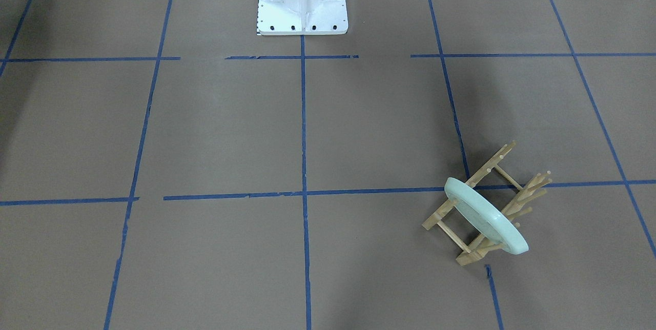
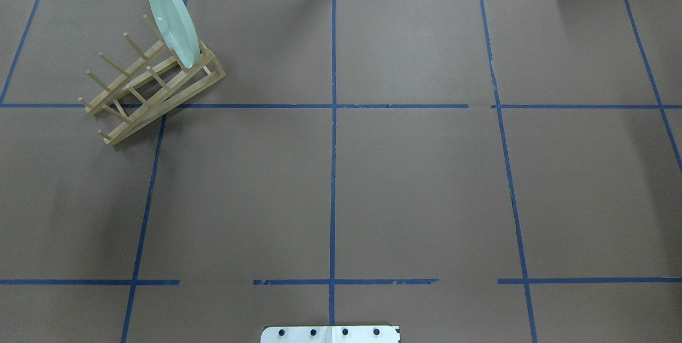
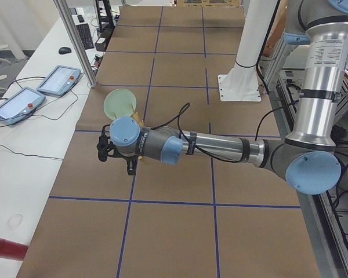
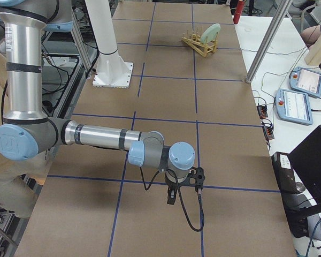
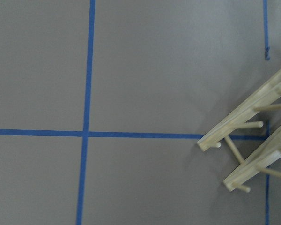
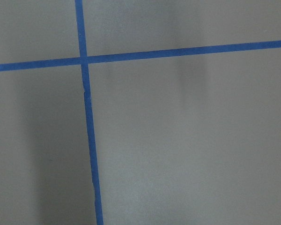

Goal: Place plate on table

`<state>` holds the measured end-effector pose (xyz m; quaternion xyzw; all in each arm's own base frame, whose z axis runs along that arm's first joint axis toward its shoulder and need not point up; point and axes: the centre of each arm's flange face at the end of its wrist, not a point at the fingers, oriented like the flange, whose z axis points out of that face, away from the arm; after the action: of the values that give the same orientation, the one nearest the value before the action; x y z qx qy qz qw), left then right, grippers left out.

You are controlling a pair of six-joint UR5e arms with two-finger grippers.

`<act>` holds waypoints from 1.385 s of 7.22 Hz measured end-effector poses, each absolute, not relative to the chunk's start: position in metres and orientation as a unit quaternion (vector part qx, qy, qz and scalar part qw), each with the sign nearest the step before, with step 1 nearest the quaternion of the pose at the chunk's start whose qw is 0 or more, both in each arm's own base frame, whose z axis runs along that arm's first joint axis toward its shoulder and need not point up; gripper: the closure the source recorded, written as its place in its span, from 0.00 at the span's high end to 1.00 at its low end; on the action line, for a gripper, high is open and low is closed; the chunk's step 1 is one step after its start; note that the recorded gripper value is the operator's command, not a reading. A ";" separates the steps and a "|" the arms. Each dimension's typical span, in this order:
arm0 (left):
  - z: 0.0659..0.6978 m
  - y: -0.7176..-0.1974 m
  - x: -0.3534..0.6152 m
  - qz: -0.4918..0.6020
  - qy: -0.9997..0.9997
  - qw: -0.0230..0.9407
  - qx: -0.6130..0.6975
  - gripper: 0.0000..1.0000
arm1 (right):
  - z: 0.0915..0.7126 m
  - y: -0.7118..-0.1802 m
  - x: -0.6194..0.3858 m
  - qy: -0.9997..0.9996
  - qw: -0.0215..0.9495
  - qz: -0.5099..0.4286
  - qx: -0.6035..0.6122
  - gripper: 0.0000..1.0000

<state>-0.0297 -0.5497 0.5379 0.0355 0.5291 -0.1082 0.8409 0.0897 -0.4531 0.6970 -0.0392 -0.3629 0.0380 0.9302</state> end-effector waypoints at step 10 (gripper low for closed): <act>0.361 -0.645 0.210 -0.429 0.654 0.622 0.038 1.00 | 0.697 -0.453 0.090 -0.363 0.930 0.038 -0.039 1.00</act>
<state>0.2096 -0.6450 0.3613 0.0378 0.6536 -0.4294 0.6221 0.0897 -0.4531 0.6970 -0.0393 -0.3629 0.0380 0.9302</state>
